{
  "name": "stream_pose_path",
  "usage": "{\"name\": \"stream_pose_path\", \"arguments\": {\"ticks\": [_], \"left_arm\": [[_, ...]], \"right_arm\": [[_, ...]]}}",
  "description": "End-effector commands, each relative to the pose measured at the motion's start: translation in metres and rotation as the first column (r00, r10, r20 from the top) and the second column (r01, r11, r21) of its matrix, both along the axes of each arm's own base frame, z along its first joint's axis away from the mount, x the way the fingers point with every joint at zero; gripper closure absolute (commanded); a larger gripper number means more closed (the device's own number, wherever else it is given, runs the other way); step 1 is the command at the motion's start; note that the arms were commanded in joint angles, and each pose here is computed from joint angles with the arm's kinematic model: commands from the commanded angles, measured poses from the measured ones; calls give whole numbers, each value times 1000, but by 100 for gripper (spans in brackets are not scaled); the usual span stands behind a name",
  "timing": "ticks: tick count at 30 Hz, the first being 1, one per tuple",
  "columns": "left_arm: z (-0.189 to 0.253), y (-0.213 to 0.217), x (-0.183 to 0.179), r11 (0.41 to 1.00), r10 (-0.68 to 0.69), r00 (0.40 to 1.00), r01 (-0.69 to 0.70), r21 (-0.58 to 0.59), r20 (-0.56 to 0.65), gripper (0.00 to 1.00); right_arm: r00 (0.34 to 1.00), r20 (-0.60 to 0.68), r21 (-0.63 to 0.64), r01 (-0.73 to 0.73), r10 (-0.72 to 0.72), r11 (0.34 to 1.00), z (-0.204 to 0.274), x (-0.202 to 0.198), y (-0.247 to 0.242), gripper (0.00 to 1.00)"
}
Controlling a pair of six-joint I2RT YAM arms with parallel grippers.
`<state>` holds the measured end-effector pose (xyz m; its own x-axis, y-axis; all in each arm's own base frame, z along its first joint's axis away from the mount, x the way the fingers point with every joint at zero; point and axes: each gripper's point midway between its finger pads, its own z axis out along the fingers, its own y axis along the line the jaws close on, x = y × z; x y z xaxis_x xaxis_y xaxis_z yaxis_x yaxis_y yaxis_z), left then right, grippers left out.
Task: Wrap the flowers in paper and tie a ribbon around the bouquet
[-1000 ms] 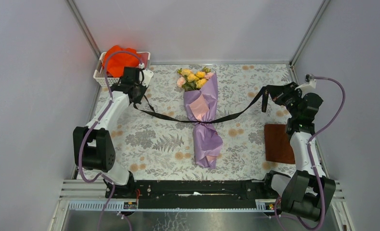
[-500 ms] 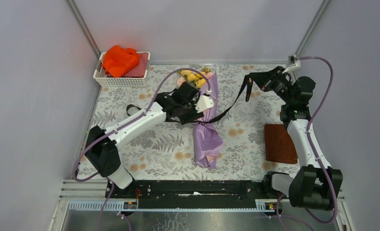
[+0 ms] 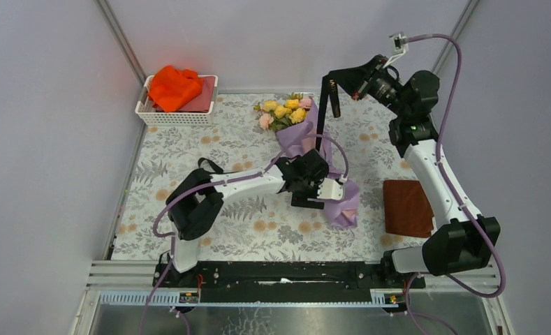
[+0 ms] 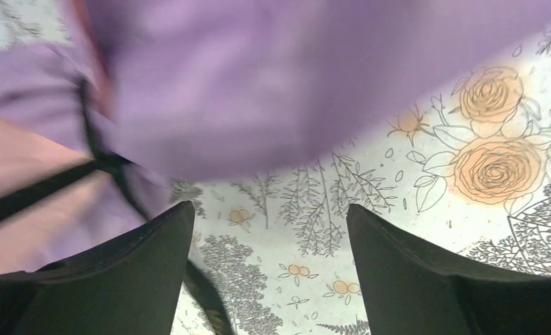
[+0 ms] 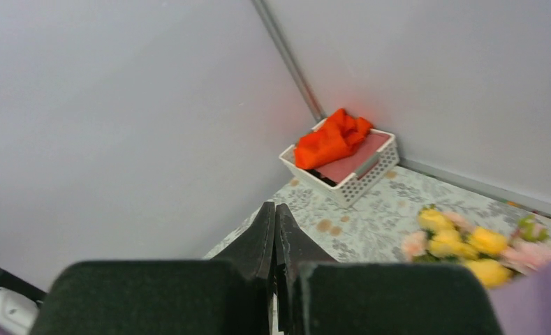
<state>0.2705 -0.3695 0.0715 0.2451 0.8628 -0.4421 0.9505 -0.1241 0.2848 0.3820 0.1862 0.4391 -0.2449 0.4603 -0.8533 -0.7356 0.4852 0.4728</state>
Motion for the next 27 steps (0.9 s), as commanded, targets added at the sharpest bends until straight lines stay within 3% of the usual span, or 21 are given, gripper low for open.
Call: {"name": "stream_pose_path", "arguments": {"ticks": [1, 6, 10, 14, 17, 21, 24, 27], "left_arm": [[-28, -7, -1, 995, -103, 991, 101, 26, 89, 14], [-64, 12, -21, 986, -125, 992, 120, 115, 32, 21], [-53, 28, -29, 986, -119, 992, 114, 125, 32, 23], [2, 47, -32, 996, -88, 994, 88, 3, -64, 24], [51, 66, -3, 986, 12, 983, -43, -164, -182, 25], [119, 73, 52, 881, 134, 958, -233, -412, -255, 21], [154, 57, 87, 787, 238, 920, -370, -494, -310, 10], [177, 33, 105, 731, 222, 898, -410, -545, -379, 5]], "right_arm": [[992, 118, 1, -54, 53, 999, 45, -11, 32, 100], [988, 130, 8, -81, 80, 997, 53, -13, 49, 100], [992, 103, 2, -75, 74, 997, 43, -11, 51, 100], [994, 77, -9, -81, 81, 997, 29, -14, 52, 100], [994, 65, -7, -84, 84, 996, 24, -17, 51, 100], [991, 51, -4, -121, 121, 993, 15, -23, 61, 100], [988, 43, -5, -149, 150, 989, 9, -28, 71, 100], [985, 36, 1, -171, 171, 985, 6, -32, 78, 100]]}}
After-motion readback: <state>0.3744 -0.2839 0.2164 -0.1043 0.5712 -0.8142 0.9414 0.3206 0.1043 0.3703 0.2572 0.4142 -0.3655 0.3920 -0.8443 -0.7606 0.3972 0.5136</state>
